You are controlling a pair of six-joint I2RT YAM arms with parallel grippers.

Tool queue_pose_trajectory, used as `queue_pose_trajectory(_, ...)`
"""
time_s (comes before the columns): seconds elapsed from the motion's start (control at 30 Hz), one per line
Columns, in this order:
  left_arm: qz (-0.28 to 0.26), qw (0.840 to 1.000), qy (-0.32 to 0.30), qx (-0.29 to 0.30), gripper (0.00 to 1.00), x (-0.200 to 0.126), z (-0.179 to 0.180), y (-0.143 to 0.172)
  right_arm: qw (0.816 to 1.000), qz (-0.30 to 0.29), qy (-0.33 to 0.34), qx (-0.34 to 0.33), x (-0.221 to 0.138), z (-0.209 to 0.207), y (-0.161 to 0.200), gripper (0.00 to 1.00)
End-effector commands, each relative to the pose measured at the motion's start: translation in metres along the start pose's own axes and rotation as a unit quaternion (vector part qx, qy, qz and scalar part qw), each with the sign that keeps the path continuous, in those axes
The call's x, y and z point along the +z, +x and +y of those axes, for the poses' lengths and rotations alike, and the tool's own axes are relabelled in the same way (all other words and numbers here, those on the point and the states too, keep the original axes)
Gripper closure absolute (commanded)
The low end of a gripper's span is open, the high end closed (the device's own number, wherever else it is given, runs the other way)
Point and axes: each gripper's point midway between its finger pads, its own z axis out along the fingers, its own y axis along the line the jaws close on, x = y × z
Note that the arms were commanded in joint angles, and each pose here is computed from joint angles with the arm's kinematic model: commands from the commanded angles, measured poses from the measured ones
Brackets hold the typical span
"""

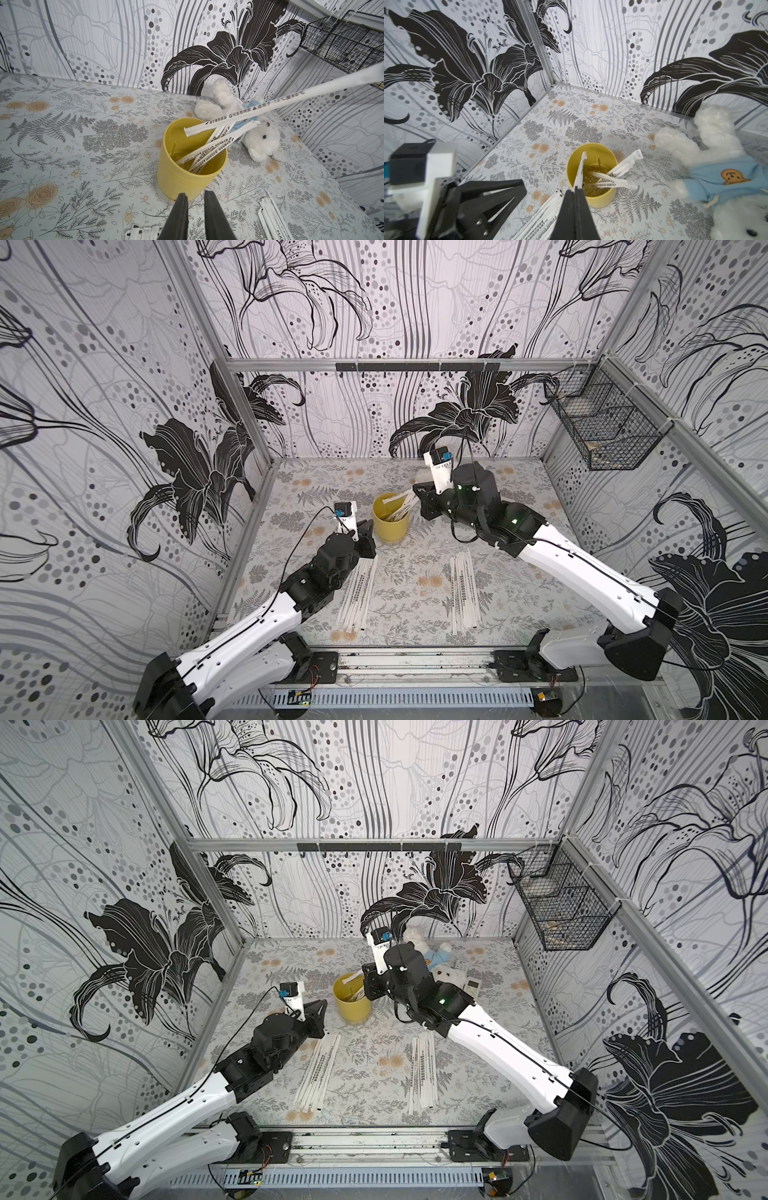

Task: Take the straws out of the storage container
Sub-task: Pick up the straw from the container.

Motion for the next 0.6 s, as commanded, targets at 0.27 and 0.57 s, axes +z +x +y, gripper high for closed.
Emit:
queue_pose_trajectory(0.27, 0.106, 0.994, -0.034, 0.012, 0.80, -0.018, 0.011, 0.017, 0.977, 0.140, -0.156, -0.029, -0.020, 0.056, 0.043, 1.00)
queue_pose_trajectory(0.57, 0.114, 0.991, -0.071, 0.025, 0.79, -0.044, 0.035, 0.021, 0.931, 0.247, -0.270, -0.001, 0.015, 0.091, 0.100, 1.00)
